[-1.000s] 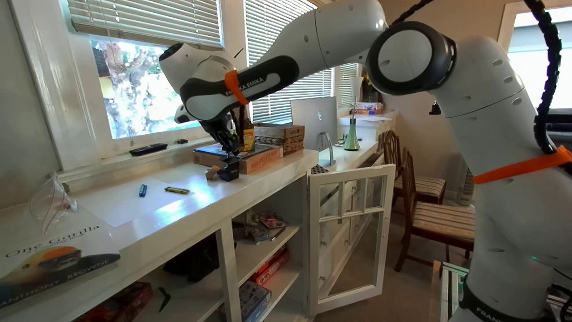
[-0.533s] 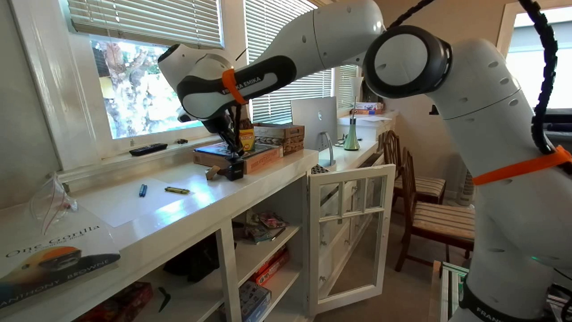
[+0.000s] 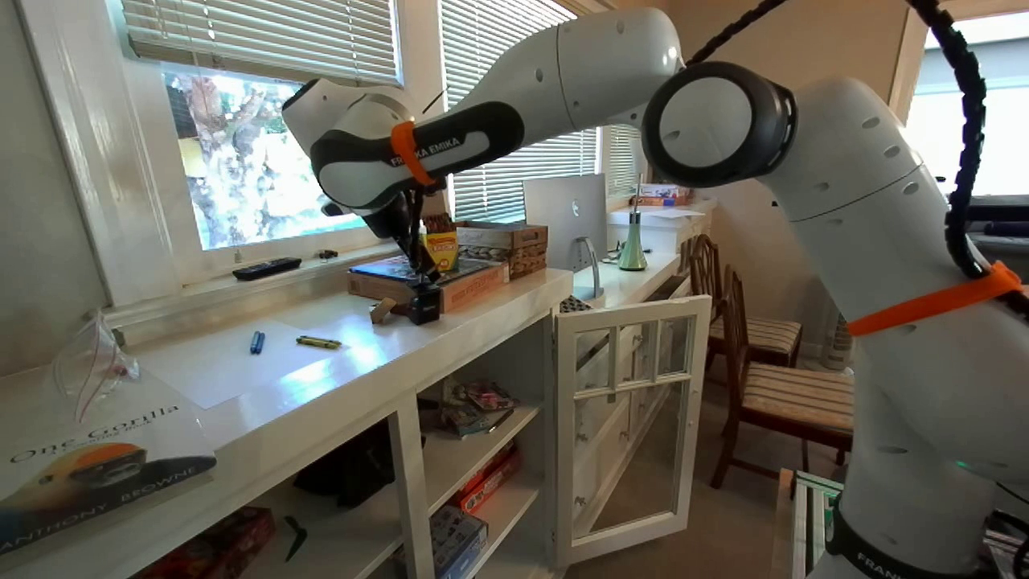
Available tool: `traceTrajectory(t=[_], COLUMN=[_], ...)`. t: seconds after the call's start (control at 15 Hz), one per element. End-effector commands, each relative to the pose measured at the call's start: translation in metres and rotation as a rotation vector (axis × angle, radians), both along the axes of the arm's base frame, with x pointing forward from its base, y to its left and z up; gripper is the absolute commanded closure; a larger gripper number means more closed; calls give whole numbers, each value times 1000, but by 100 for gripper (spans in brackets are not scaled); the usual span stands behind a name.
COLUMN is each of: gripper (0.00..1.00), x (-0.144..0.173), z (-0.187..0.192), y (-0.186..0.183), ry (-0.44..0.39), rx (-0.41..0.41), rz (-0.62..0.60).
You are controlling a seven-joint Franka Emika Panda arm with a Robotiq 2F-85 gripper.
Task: Turn the black object to the right continuously
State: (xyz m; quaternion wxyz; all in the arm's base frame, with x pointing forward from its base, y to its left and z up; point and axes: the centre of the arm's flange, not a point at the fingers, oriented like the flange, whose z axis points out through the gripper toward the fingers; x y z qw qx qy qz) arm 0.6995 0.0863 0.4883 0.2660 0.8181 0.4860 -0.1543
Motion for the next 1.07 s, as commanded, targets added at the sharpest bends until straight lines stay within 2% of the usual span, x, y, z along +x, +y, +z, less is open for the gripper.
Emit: traceTrajectory(t=[0.0,0.07,0.2,0.47,0.53,0.6,0.67,1.0], gripper=[83,69,81,81,67,40,36,0], x=[9,8,9,10,11,11,12,16], z=[-13,-13,-14,-14,-14,-14,-14,-28], y=[6,7,7,6,5,5,5,7], ry=[19,18,14,0,-4,-10,-14,-50], rx=[58,65,80,99,100,100,102,116], rz=[-78,-91,-121,-171,-182,-195,-207,-255])
